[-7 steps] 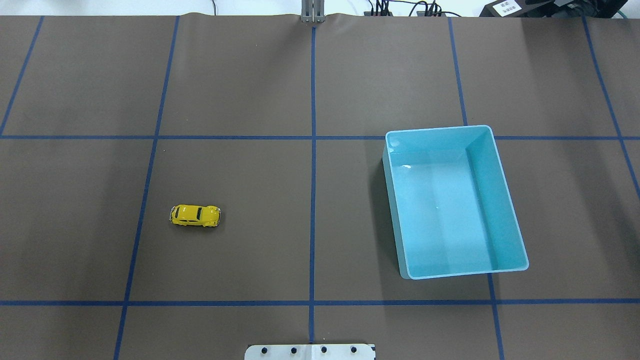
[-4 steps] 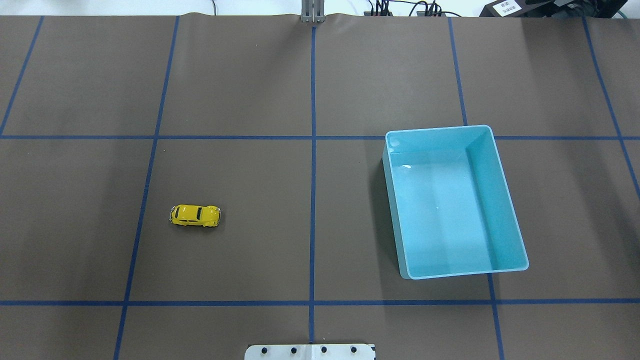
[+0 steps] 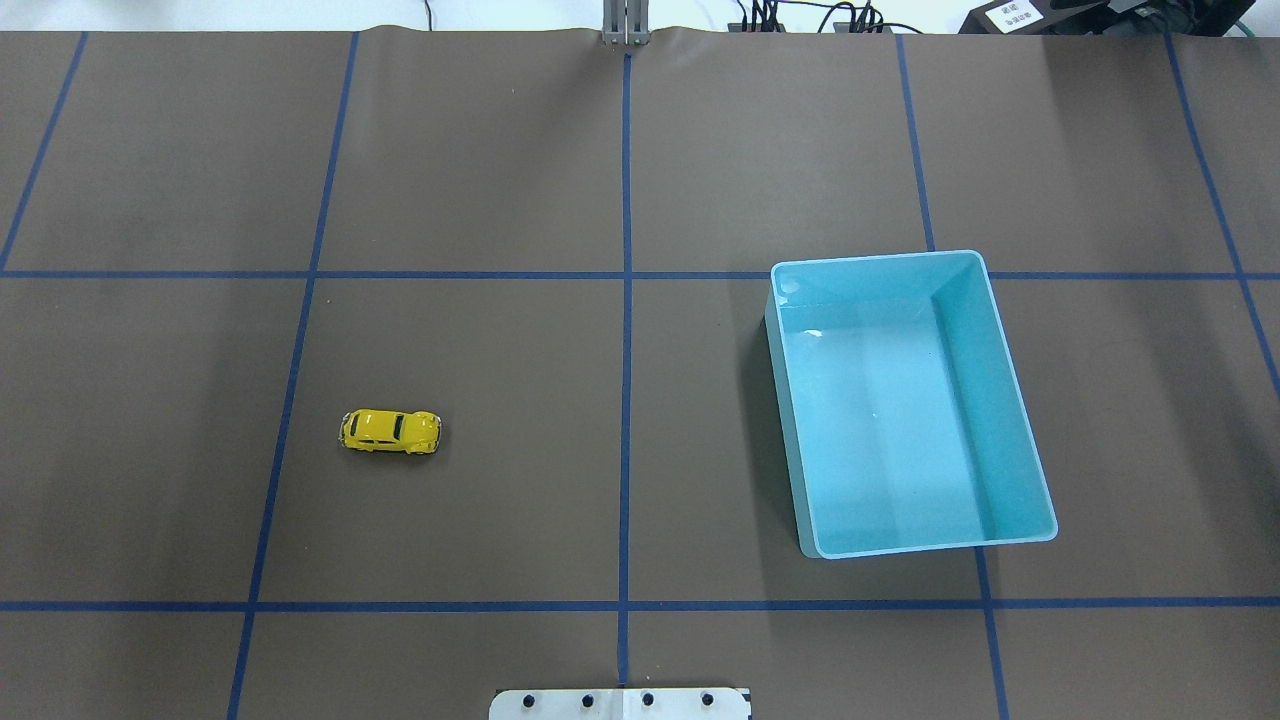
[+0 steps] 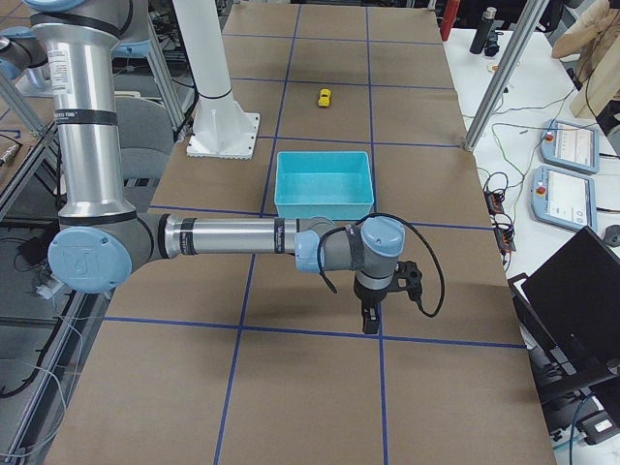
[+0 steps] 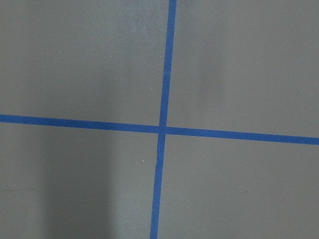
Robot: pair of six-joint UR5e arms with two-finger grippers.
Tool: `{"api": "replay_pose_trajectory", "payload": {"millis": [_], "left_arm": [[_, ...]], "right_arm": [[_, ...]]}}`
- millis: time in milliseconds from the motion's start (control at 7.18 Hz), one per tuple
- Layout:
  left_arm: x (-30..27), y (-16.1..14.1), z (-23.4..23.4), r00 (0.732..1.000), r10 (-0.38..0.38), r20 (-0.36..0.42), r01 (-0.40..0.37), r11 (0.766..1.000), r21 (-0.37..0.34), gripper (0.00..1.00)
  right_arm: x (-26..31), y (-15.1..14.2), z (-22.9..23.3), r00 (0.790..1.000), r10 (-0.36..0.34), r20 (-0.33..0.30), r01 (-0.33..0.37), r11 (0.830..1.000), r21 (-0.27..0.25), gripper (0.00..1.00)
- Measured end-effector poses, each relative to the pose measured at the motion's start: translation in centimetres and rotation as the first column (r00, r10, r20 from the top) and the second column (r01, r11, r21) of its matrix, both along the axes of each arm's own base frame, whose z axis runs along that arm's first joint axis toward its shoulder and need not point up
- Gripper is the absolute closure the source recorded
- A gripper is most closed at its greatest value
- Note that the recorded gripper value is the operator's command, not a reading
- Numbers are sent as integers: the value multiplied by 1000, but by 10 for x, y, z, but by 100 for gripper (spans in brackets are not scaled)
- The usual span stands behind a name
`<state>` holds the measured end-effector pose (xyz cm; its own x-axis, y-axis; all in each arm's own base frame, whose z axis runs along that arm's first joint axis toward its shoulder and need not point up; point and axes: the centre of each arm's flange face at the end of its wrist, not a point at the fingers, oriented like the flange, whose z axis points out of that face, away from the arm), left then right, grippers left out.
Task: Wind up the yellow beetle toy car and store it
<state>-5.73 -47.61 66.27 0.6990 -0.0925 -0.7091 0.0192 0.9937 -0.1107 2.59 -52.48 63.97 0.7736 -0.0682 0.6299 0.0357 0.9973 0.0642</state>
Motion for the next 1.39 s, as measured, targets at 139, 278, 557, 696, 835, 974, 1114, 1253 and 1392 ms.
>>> {"api": "replay_pose_trajectory", "payload": {"millis": [139,278,557,696,835,974,1114,1253,1392], "left_arm": [[0,-1,-2,1000,0,-2,0,1000,4,0],[0,-2,-3,1000,-1,-3,1,1000,6,0],[0,-4,-5,1000,-2,-3,2,1000,6,0],[0,-6,-7,1000,-3,-1,3,1000,7,0],[0,-8,-9,1000,-3,1,3,1000,9,0],[0,-8,-11,1000,-3,0,3,1000,11,0],[0,-8,-11,1000,-3,-1,3,1000,11,0],[0,-9,-11,1000,-4,-1,4,1000,12,0],[0,-10,-11,1000,-6,0,6,1000,10,0]], "right_arm": [[0,0,0,1000,0,0,0,1000,0,0],[0,0,1,1000,0,0,0,1000,-1,0],[0,1,3,1000,0,-3,0,1000,-5,0],[0,1,4,1000,0,-4,0,1000,-6,0],[1,1,4,1000,0,-5,0,1000,-6,0],[1,1,4,1000,0,-5,0,1000,-6,0],[0,1,4,1000,0,-5,0,1000,-5,0],[0,1,4,1000,0,-6,0,1000,-6,0],[0,1,4,1000,-1,-6,1,1000,-6,0]]}}
